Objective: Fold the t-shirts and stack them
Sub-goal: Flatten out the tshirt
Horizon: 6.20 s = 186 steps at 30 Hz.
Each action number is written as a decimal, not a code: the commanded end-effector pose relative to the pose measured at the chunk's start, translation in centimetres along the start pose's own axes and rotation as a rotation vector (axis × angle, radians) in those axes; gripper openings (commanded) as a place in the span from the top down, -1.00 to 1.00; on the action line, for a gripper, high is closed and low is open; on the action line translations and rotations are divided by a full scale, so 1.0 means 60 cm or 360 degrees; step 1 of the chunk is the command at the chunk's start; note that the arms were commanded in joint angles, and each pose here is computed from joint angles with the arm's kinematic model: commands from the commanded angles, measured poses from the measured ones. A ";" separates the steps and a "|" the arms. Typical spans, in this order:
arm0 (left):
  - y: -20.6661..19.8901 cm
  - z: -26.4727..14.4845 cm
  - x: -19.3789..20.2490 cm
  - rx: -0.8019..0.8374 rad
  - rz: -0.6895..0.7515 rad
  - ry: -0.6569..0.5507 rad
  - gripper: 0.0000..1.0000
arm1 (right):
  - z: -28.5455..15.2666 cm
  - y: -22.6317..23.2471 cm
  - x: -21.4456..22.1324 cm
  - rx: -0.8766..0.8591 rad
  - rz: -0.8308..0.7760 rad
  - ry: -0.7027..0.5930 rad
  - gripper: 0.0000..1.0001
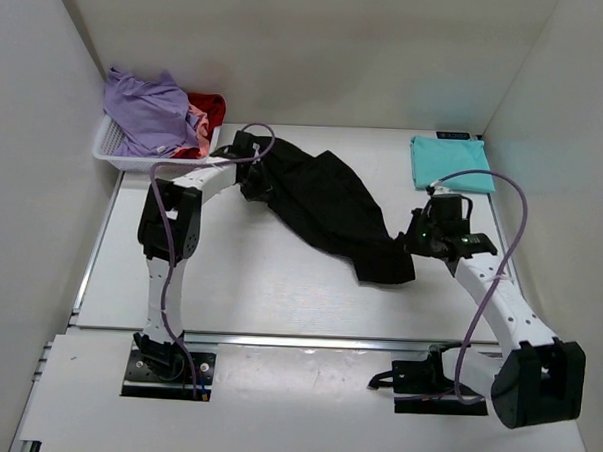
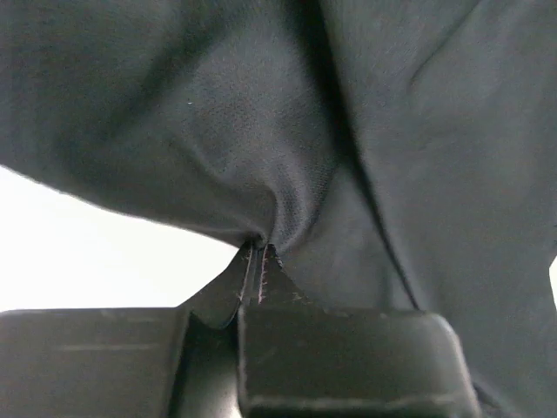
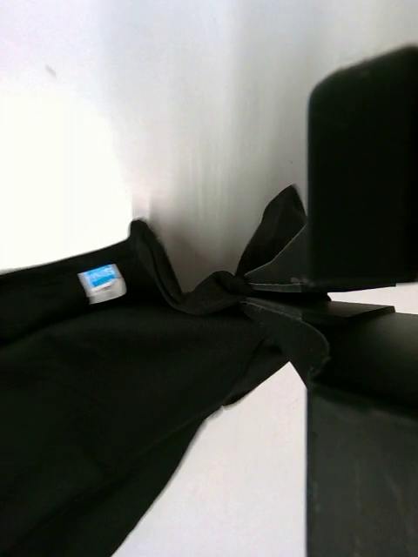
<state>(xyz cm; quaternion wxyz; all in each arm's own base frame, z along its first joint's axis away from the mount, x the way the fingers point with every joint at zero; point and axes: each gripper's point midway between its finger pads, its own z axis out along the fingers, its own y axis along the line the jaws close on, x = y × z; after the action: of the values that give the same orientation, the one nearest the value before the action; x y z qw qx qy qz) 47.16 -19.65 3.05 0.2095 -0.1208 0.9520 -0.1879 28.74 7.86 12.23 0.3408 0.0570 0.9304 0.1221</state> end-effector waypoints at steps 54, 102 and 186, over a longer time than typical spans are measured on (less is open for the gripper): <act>0.116 -0.150 0.238 -0.0320 0.0132 0.0385 -0.42 | -0.040 -0.027 0.005 -0.0060 0.0054 -0.0186 1.00; 0.154 -0.191 0.207 -0.0332 0.0051 0.0216 1.00 | -0.012 -0.042 0.190 0.0122 0.0310 0.0691 0.93; 0.177 -0.242 0.255 0.0174 -0.0712 0.0054 0.82 | -0.026 0.017 0.122 -0.0404 0.0444 0.0371 0.38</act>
<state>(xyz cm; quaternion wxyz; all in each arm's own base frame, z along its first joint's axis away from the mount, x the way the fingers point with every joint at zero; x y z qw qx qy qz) 24.17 -10.28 4.07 0.0976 -0.3433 0.8945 -0.2694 22.53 9.61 9.78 0.2163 0.1211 0.9250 0.2881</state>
